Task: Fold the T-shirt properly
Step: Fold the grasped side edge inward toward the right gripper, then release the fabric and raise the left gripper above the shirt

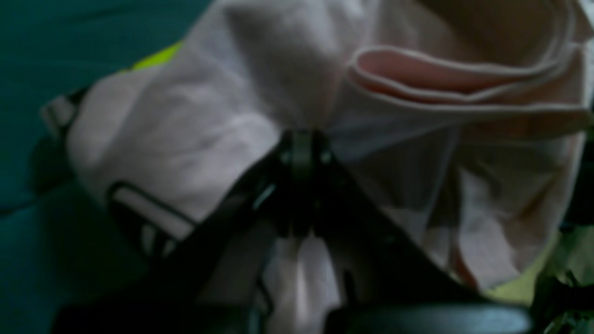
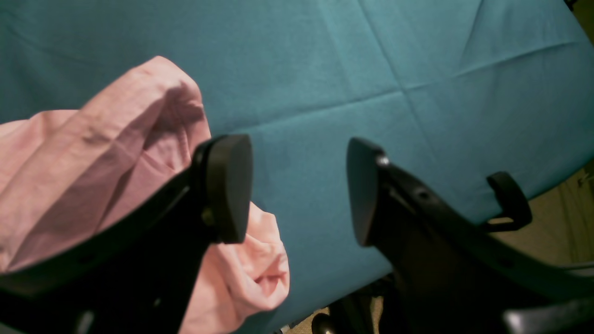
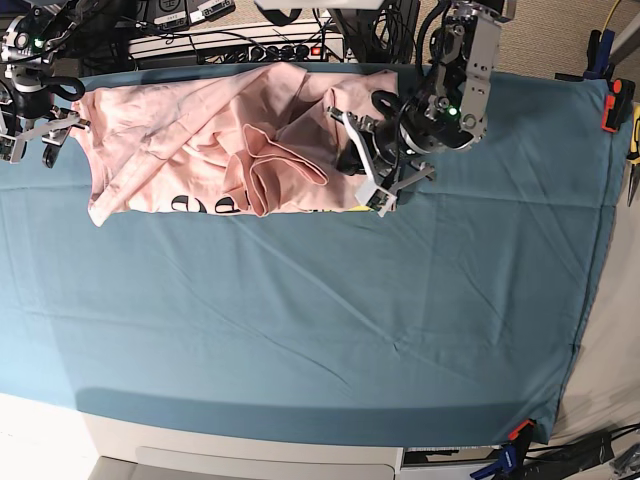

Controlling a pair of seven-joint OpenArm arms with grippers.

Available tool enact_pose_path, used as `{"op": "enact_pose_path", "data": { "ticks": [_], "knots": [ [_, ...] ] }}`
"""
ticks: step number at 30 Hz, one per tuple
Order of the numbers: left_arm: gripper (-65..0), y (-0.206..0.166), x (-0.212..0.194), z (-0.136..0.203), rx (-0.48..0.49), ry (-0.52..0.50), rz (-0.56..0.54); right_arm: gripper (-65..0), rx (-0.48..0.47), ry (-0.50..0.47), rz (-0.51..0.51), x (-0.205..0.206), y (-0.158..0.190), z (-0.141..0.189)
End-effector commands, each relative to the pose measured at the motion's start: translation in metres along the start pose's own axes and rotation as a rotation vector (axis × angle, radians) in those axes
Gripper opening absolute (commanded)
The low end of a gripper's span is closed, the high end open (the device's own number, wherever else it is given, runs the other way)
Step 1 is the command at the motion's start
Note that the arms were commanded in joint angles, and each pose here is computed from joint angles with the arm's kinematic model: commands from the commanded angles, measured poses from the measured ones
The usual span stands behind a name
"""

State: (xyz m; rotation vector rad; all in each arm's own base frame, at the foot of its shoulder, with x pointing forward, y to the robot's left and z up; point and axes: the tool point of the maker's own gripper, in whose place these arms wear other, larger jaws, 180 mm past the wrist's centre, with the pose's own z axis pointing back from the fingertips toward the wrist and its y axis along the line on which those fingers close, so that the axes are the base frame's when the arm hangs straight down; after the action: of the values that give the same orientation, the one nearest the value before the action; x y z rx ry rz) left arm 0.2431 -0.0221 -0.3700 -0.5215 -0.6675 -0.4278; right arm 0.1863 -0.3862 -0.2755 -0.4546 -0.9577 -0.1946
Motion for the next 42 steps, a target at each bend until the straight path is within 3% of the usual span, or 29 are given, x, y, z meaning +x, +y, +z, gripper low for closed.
{"op": "enact_pose_path", "data": {
  "ticks": [1, 11, 22, 27, 32, 35, 38, 42],
  "knots": [
    [-65.0, -0.001, 0.014, 0.003, -0.001, -0.049, -0.009, -32.4, -0.008, -0.06, 0.01, 0.017, -0.004, 0.002],
    [-65.0, -0.014, 0.015, 0.0, -0.038, -0.057, -0.002, -32.4, 0.002, -0.067, -0.001, 0.018, -0.002, 0.002],
    [-65.0, -0.083, 0.014, -0.012, -0.205, -0.044, -0.07, -32.4, 0.008, -0.071, -0.008, 0.019, -0.002, 0.002],
    [-65.0, -0.125, 0.017, -0.001, -0.426, -0.07, -0.094, -32.4, 0.008, -0.072, -0.007, 0.019, -0.002, 0.002],
    [-65.0, -0.179, 0.018, 0.037, -0.788, -0.143, -0.199, -32.4, 0.008, -0.074, -0.007, 0.019, -0.001, 0.002],
    [-65.0, -0.192, 0.022, 0.054, -0.909, -0.16, -0.156, -32.4, 0.008, -0.076, -0.007, 0.02, -0.001, 0.002],
    [-65.0, -0.178, 0.031, 0.048, -0.839, -0.201, -0.15, -32.4, 0.008, -0.075, -0.007, 0.02, -0.001, 0.002],
    [-65.0, -0.129, 0.046, 0.027, -0.587, -0.229, -0.071, -32.4, 0.008, -0.075, -0.008, 0.02, -0.001, 0.002]
  ]
}}
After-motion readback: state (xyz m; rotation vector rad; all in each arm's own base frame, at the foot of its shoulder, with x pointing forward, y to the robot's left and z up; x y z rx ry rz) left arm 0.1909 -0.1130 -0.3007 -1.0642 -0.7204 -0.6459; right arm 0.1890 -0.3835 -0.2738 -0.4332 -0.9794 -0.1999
